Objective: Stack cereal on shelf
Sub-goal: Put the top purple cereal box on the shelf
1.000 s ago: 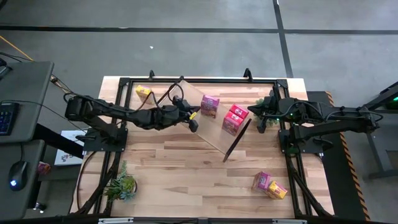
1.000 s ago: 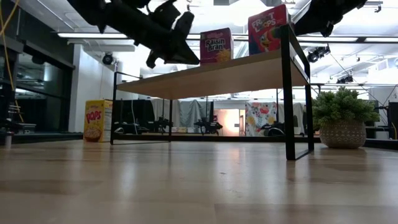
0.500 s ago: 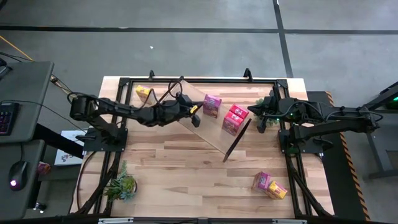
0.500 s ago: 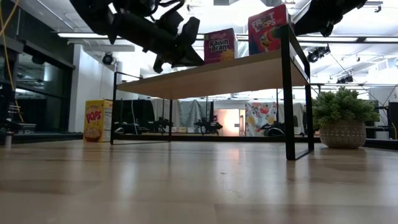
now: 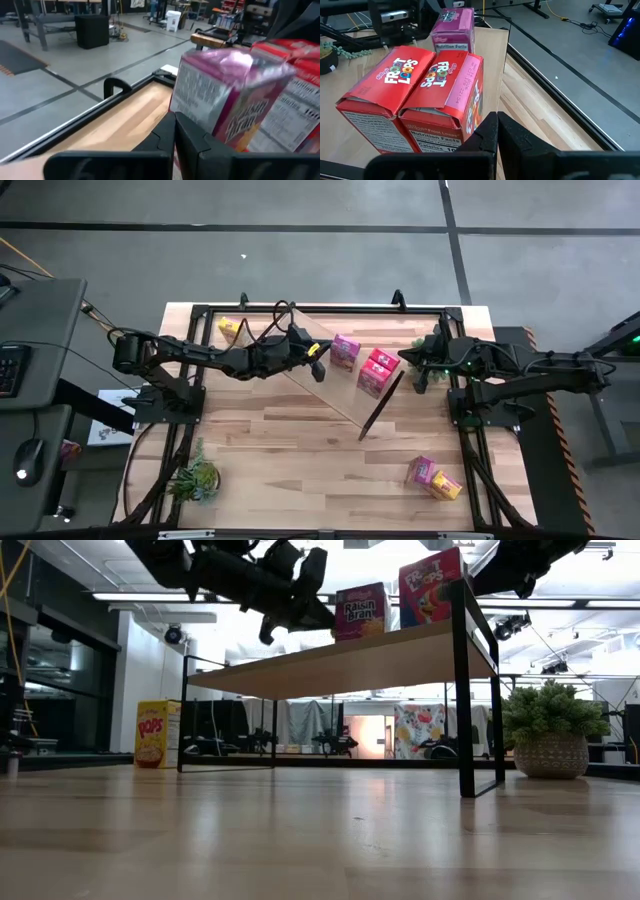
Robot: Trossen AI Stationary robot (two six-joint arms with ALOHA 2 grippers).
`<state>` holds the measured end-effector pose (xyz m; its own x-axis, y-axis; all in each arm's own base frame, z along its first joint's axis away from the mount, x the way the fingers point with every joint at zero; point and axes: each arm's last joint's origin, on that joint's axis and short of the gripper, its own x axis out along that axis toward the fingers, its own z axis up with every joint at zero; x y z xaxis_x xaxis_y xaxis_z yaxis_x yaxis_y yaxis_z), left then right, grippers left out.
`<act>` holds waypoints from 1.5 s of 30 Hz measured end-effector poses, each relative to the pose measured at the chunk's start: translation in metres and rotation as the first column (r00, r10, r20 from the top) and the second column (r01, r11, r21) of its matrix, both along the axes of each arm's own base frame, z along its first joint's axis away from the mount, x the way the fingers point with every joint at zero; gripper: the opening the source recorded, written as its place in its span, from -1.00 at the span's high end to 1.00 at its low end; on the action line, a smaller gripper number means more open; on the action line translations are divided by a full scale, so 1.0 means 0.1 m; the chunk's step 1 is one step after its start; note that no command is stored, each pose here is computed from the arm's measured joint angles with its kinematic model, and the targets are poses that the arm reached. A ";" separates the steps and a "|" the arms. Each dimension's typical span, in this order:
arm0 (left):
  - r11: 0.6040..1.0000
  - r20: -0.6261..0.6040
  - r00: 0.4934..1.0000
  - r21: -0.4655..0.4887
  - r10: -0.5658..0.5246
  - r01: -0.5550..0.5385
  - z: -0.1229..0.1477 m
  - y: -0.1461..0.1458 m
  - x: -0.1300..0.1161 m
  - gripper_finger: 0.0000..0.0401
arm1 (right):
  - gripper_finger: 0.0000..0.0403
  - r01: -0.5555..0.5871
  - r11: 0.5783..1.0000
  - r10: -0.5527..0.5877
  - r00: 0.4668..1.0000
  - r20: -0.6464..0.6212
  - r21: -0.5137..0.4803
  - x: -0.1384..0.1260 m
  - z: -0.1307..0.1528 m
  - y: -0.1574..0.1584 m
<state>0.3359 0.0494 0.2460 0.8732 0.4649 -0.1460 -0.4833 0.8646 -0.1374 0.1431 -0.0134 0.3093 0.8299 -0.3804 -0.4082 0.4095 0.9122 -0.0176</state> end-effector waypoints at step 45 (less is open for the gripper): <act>0.918 -0.016 0.923 0.102 -0.384 0.383 -0.07 -0.28 -0.30 1.00 | 1.00 0.010 1.000 -0.010 1.000 -0.014 -0.008 -0.01 -0.01 0.00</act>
<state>0.3058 0.0217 0.2395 0.9880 0.1063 -0.1116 -0.1115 0.9929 -0.0412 0.1424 -0.0137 0.3083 0.8199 -0.3922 -0.4170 0.4185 0.9077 -0.0306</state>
